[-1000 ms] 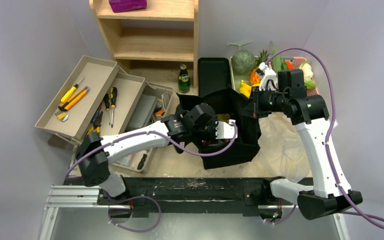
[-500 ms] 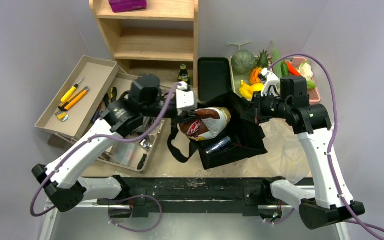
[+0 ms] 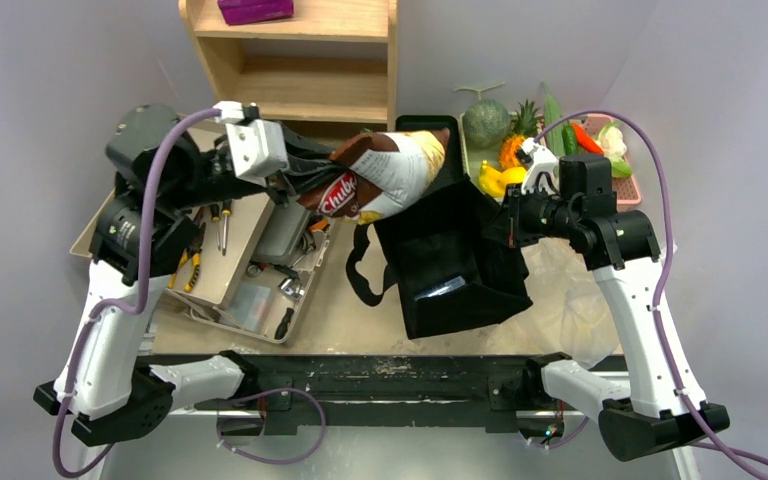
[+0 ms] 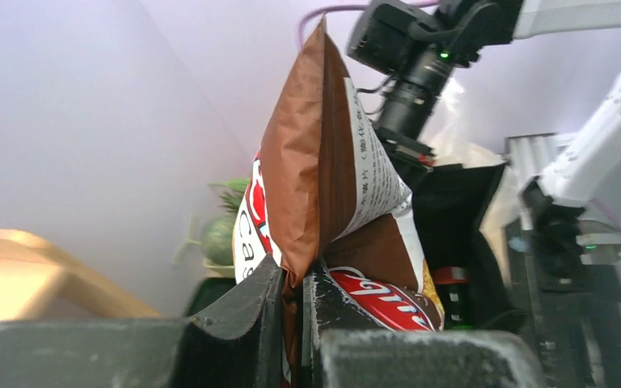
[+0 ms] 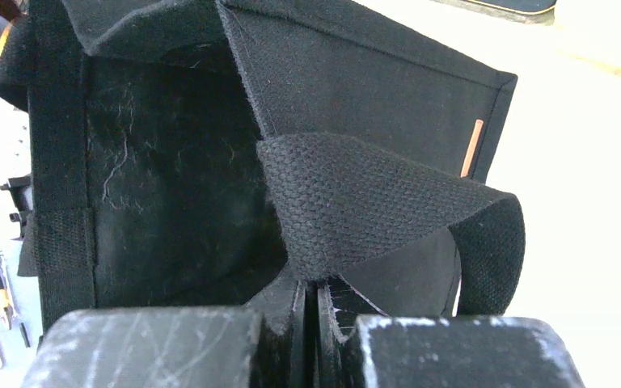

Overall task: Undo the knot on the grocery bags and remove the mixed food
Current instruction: Place the fake candies on the shelf.

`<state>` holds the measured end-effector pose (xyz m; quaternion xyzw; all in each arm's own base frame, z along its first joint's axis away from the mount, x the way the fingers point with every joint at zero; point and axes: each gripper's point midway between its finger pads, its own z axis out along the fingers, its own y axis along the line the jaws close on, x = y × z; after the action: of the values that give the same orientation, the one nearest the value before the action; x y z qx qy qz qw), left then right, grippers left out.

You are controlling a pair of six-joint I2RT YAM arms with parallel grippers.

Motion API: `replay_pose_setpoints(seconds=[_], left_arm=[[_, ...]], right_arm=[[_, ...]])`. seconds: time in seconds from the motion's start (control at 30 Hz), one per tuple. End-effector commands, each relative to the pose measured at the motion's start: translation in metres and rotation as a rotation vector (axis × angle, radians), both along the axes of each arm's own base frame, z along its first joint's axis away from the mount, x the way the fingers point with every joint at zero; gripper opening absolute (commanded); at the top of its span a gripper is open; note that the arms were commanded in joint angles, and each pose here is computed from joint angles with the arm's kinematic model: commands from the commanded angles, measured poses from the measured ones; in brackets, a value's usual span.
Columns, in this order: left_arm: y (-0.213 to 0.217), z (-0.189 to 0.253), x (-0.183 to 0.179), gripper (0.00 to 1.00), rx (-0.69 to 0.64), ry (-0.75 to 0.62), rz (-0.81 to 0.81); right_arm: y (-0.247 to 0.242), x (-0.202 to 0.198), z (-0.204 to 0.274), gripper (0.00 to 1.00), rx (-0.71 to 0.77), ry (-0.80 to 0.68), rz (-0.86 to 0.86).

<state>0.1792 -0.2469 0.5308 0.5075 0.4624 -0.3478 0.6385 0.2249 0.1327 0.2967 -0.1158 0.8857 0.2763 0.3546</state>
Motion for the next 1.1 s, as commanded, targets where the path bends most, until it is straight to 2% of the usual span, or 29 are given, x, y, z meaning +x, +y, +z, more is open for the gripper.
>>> replay_pose_setpoints(seconds=[0.0,0.13,0.4,0.8,0.97,1.07], left_arm=[[0.02,0.032,0.019,0.0,0.024,-0.26,0.099],[0.038,0.035,0.067,0.0,0.107,-0.444,0.212],[0.061,0.005,0.157,0.0,0.358,-0.757,0.225],[0.102,-0.069,0.298,0.0,0.746,-0.998,0.317],[0.141,-0.113,0.363,0.0,0.945,-1.06,0.414],[0.161,-0.145,0.386,0.0,1.003,-1.052,0.429]], right_arm=[[0.005,0.012,0.039,0.0,0.039,-0.163,0.018],[0.003,0.012,0.039,0.0,0.027,-0.166,0.012],[0.001,0.013,0.038,0.0,0.011,-0.161,0.01],[-0.005,0.018,0.036,0.0,-0.01,-0.155,-0.012],[-0.007,0.019,0.036,0.0,-0.016,-0.154,-0.016],[-0.008,0.019,0.036,0.0,-0.022,-0.153,-0.02]])
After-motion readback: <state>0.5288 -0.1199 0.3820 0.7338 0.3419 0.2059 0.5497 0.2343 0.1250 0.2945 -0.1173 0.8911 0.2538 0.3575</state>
